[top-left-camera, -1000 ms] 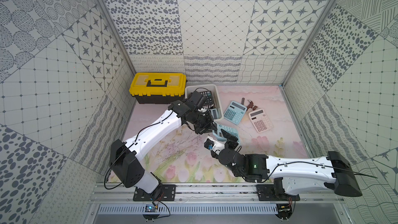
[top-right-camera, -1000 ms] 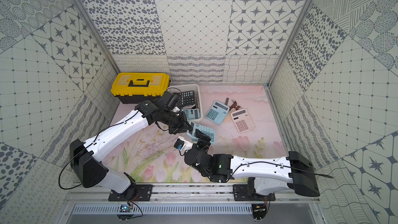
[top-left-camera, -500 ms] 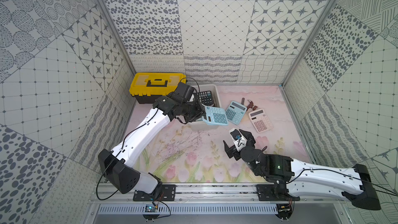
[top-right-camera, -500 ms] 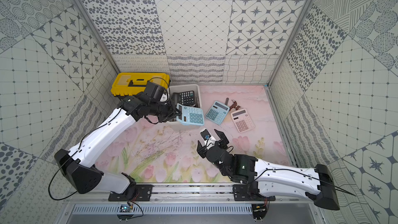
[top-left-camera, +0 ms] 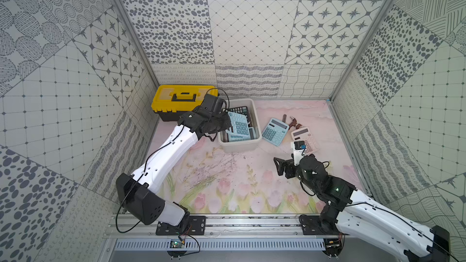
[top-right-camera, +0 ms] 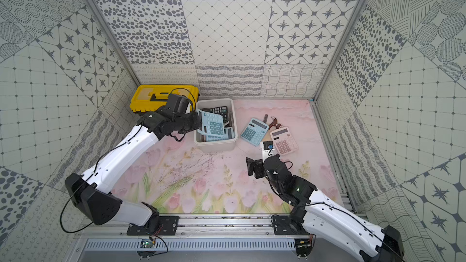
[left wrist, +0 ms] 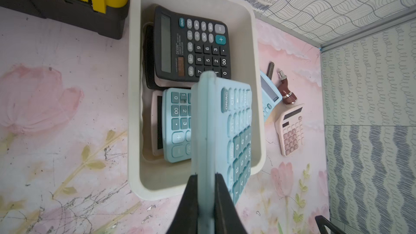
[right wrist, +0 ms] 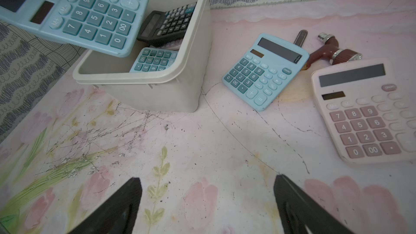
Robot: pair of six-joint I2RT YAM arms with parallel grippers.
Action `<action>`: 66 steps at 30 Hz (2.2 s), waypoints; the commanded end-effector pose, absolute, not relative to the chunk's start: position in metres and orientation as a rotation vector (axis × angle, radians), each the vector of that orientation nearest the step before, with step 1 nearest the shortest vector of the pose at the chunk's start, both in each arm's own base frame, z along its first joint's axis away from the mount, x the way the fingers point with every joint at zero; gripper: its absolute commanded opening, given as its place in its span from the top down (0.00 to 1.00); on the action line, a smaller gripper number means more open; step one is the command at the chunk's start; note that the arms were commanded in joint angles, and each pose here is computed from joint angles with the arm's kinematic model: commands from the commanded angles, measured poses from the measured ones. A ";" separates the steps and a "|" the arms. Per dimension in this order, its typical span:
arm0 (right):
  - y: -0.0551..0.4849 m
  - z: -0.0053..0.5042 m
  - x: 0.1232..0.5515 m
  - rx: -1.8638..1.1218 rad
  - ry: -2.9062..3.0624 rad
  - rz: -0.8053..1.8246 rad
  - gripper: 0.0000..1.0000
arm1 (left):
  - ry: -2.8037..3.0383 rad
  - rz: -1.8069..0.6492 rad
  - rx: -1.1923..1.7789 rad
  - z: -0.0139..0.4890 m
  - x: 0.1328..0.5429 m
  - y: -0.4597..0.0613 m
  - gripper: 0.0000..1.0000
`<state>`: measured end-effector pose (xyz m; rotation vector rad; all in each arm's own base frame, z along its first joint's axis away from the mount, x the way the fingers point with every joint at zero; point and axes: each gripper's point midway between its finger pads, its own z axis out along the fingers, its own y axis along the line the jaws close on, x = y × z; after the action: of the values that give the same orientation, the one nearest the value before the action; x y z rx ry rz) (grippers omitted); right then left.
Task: Put the calculator in the storage box
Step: Place the calculator in the storage box.
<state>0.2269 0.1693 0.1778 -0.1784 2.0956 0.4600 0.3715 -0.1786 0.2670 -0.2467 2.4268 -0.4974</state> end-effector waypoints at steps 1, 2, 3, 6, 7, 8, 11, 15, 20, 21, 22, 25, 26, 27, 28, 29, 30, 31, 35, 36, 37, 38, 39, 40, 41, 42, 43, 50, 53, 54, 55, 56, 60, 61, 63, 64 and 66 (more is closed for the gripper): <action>0.178 0.172 0.224 -0.152 2.134 0.563 0.03 | 2.316 -0.414 -0.115 0.273 0.405 -0.181 1.00; 0.177 0.170 0.225 -0.147 2.140 0.563 0.03 | 2.330 -0.418 -0.116 0.268 0.406 -0.182 1.00; 0.177 0.168 0.225 -0.144 2.149 0.564 0.03 | 2.348 -0.422 -0.114 0.262 0.407 -0.184 1.00; 0.175 0.165 0.227 -0.127 2.159 0.566 0.03 | 2.407 -0.430 -0.127 0.243 0.409 -0.188 1.00; 0.174 0.165 0.228 -0.120 2.162 0.565 0.03 | 2.439 -0.433 -0.141 0.235 0.409 -0.188 1.00; 0.173 0.165 0.229 -0.112 2.163 0.563 0.03 | 2.468 -0.438 -0.153 0.229 0.408 -0.188 1.00; 0.171 0.163 0.230 -0.094 2.169 0.570 0.03 | 2.541 -0.466 -0.187 0.211 0.407 -0.190 1.00; 0.169 0.160 0.232 -0.071 2.184 0.579 0.03 | 2.592 -0.466 -0.204 0.189 0.409 -0.192 1.00; 0.166 0.158 0.233 -0.055 2.193 0.584 0.03 | 2.632 -0.459 -0.224 0.169 0.413 -0.191 1.00; 0.166 0.157 0.233 -0.050 2.196 0.587 0.03 | 2.638 -0.465 -0.230 0.166 0.413 -0.191 1.00; 0.165 0.156 0.233 -0.044 2.198 0.586 0.03 | 2.643 -0.472 -0.233 0.163 0.412 -0.191 0.99; 0.163 0.155 0.234 -0.029 2.203 0.592 0.03 | 2.660 -0.469 -0.241 0.158 0.411 -0.189 0.90; 0.162 0.154 0.234 -0.023 2.205 0.592 0.03 | 2.665 -0.468 -0.245 0.156 0.410 -0.189 0.87; 0.161 0.154 0.235 -0.015 2.205 0.594 0.03 | 2.669 -0.466 -0.247 0.156 0.410 -0.188 0.84; 0.161 0.153 0.235 -0.012 2.210 0.596 0.03 | 2.674 -0.463 -0.247 0.155 0.409 -0.187 0.80; 0.160 0.153 0.235 -0.006 2.209 0.598 0.03 | 2.679 -0.457 -0.254 0.155 0.408 -0.185 0.74; 0.159 0.153 0.236 -0.001 2.210 0.600 0.03 | 2.680 -0.452 -0.256 0.155 0.407 -0.184 0.68; 0.159 0.153 0.236 0.004 2.211 0.601 0.03 | 2.682 -0.447 -0.259 0.156 0.406 -0.182 0.62; 0.157 0.154 0.238 0.022 2.212 0.610 0.03 | 2.678 -0.452 -0.255 0.164 0.401 -0.181 0.48; 0.156 0.155 0.238 0.025 2.211 0.617 0.03 | 2.674 -0.455 -0.254 0.168 0.399 -0.180 0.45; 0.156 0.154 0.239 0.032 2.214 0.619 0.03 | 2.669 -0.454 -0.255 0.172 0.397 -0.179 0.42; 0.156 0.155 0.239 0.035 2.214 0.623 0.03 | 2.663 -0.456 -0.254 0.176 0.396 -0.179 0.39; 0.155 0.155 0.239 0.043 2.214 0.627 0.03 | 2.657 -0.453 -0.251 0.181 0.394 -0.177 0.34; 0.154 0.155 0.240 0.048 2.215 0.630 0.03 | 2.646 -0.451 -0.250 0.187 0.392 -0.175 0.31; 0.153 0.154 0.240 0.055 2.218 0.632 0.03 | 2.636 -0.447 -0.249 0.192 0.390 -0.173 0.27; 0.153 0.154 0.241 0.058 2.219 0.635 0.03 | 2.626 -0.441 -0.249 0.197 0.387 -0.171 0.22; 0.152 0.154 0.242 0.067 2.221 0.638 0.03 | 2.613 -0.434 -0.249 0.204 0.385 -0.168 0.17; 0.146 0.153 0.250 0.119 2.243 0.659 0.03 | 2.587 -0.436 -0.195 0.215 0.374 -0.164 0.00; 0.144 0.152 0.254 0.141 2.256 0.663 0.03 | 2.612 -0.415 -0.177 0.208 0.379 -0.165 0.02; 0.144 0.151 0.255 0.148 2.259 0.669 0.03 | 2.619 -0.415 -0.169 0.206 0.382 -0.167 0.04; 0.143 0.150 0.255 0.154 2.264 0.672 0.03 | 2.630 -0.417 -0.163 0.202 0.385 -0.170 0.06; 0.143 0.150 0.255 0.161 2.266 0.674 0.03 | 2.642 -0.421 -0.157 0.198 0.388 -0.172 0.09; 0.141 0.147 0.256 0.181 2.276 0.684 0.03 | 2.705 -0.428 -0.149 0.177 0.399 -0.183 0.24; 0.141 0.147 0.256 0.182 2.276 0.684 0.03 | 2.713 -0.423 -0.151 0.173 0.402 -0.184 0.27; 0.139 0.145 0.255 0.191 2.279 0.688 0.03 | 2.732 -0.411 -0.156 0.161 0.406 -0.186 0.30; 0.139 0.144 0.256 0.196 2.279 0.691 0.03 | 2.749 -0.401 -0.161 0.155 0.407 -0.186 0.32; 0.137 0.142 0.255 0.204 2.285 0.690 0.03 | 2.783 -0.379 -0.174 0.140 0.409 -0.186 0.35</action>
<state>0.2506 0.1348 0.1325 0.1920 2.3169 0.6532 0.4102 -0.1841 0.1623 -0.1930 2.7053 -0.4093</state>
